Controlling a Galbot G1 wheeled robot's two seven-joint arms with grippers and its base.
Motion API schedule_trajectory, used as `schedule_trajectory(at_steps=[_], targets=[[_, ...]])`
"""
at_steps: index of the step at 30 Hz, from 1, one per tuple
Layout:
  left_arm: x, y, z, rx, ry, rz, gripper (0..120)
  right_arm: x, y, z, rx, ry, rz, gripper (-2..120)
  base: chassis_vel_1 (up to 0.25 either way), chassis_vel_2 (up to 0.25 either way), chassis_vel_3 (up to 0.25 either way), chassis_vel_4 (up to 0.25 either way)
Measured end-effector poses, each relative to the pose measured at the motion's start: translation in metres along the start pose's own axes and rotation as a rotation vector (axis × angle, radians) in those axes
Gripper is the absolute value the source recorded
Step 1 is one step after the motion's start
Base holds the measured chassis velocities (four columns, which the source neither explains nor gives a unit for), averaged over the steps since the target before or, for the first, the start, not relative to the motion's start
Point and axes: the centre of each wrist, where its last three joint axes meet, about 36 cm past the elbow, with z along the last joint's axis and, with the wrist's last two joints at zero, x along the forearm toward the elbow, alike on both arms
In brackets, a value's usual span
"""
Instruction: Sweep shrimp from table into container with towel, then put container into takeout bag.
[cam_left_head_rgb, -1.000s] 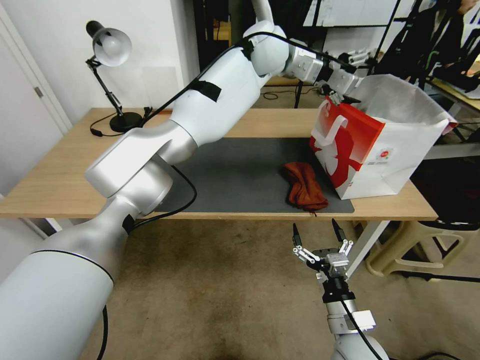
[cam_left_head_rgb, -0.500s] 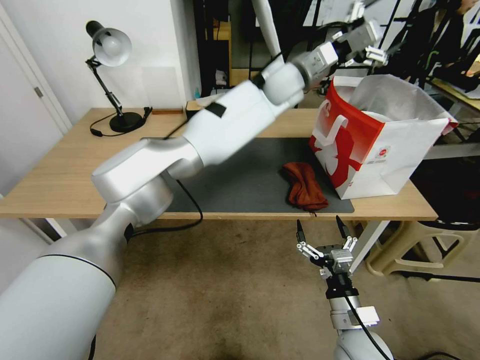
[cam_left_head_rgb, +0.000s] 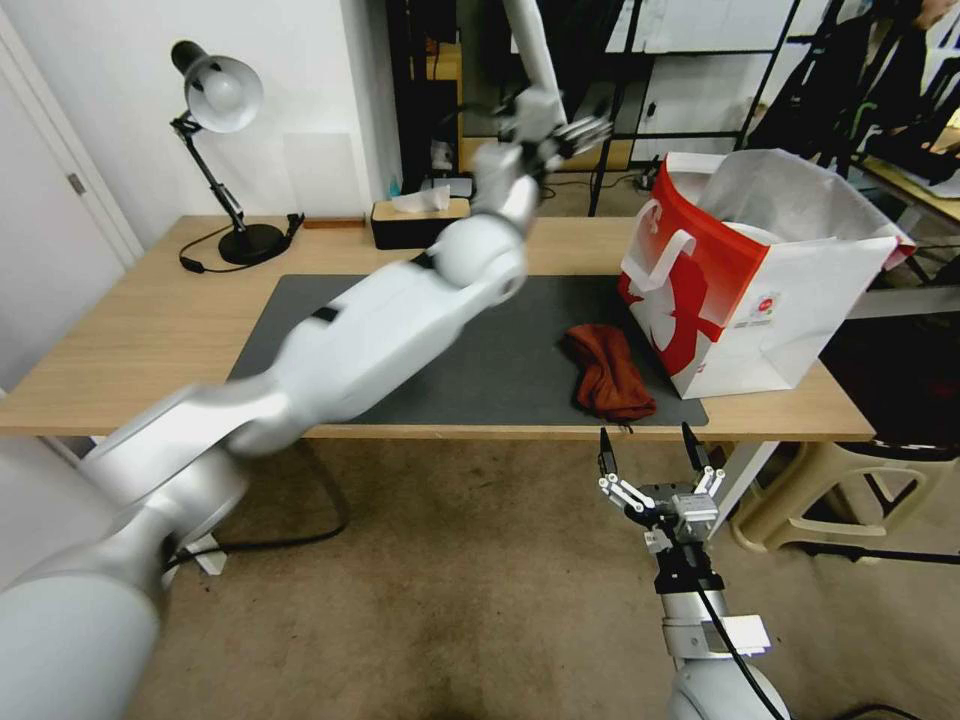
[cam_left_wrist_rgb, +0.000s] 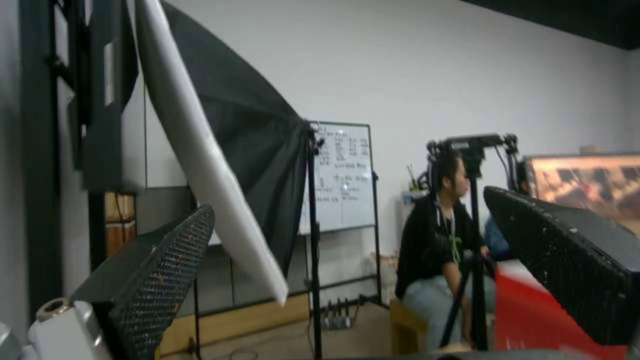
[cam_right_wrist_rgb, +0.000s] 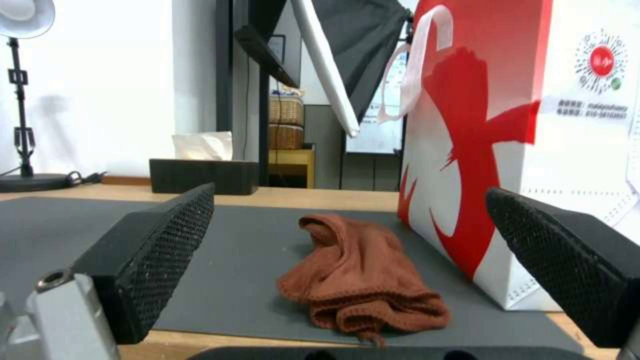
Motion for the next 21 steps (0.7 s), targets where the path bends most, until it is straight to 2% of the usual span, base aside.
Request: schedule_trajectory(at_steps=[1, 2, 3, 4, 6, 7, 8, 9, 10, 11, 14, 15, 19, 20, 21], targets=[[0.021, 0.013, 0.002, -0.007, 0.009, -0.007, 100, 0.000, 0.001, -0.001, 0.000, -0.001, 0.003, 100, 0.000, 0.000, 0.000, 0.000], [0.049, 0.028, 0.004, -0.021, 0.024, -0.015, 100, -0.001, 0.002, -0.001, 0.000, -0.004, 0.005, 100, 0.000, 0.000, 0.000, 0.000], [0.049, 0.028, 0.004, -0.021, 0.024, -0.015, 100, -0.001, 0.002, -0.001, 0.000, -0.004, 0.005, 100, 0.000, 0.000, 0.000, 0.000], [0.084, 0.046, 0.006, -0.042, 0.029, -0.028, 100, -0.003, 0.003, -0.002, 0.001, -0.007, 0.008, 100, 0.000, 0.000, 0.000, 0.000], [0.132, 0.061, 0.007, -0.062, 0.035, -0.052, 100, -0.004, 0.005, -0.002, 0.003, -0.008, 0.011, 100, 0.000, 0.000, 0.000, 0.000], [0.132, 0.061, 0.007, -0.062, 0.035, -0.052, 100, -0.004, 0.005, -0.002, 0.003, -0.008, 0.011, 100, 0.000, 0.000, 0.000, 0.000], [0.146, 0.063, 0.006, -0.064, 0.036, -0.059, 100, -0.005, 0.006, -0.002, 0.002, -0.009, 0.009, 100, 0.000, 0.000, 0.000, 0.000], [0.179, 0.065, 0.005, -0.075, 0.043, -0.080, 100, -0.009, 0.008, -0.002, 0.000, -0.011, 0.003, 100, 0.000, 0.000, 0.000, 0.000], [0.196, 0.065, 0.006, -0.080, 0.052, -0.089, 100, -0.010, 0.009, -0.001, 0.000, -0.011, -0.001, 100, 0.000, 0.000, 0.000, 0.000], [0.196, 0.065, 0.006, -0.080, 0.052, -0.089, 100, -0.010, 0.009, -0.001, 0.000, -0.011, -0.001, 100, 0.000, 0.000, 0.000, 0.000], [0.254, 0.059, 0.018, -0.088, 0.066, -0.128, 100, -0.014, 0.010, -0.002, -0.001, -0.014, -0.001, 100, 0.000, 0.000, 0.000, 0.000], [0.254, 0.059, 0.018, -0.088, 0.066, -0.128, 100, -0.014, 0.010, -0.002, -0.001, -0.014, -0.001, 100, 0.000, 0.000, 0.000, 0.000], [0.302, 0.040, 0.043, -0.071, 0.083, -0.155, 100, -0.007, 0.008, -0.008, 0.005, -0.017, 0.033, 100, 0.000, 0.000, 0.000, 0.000], [0.302, 0.040, 0.043, -0.071, 0.083, -0.155, 100, -0.007, 0.008, -0.008, 0.005, -0.017, 0.033, 100, 0.000, 0.000, 0.000, 0.000], [0.318, 0.033, 0.051, -0.069, 0.090, -0.167, 100, -0.005, 0.009, -0.009, 0.009, -0.018, 0.043, 100, 0.000, 0.000, 0.000, 0.000]])
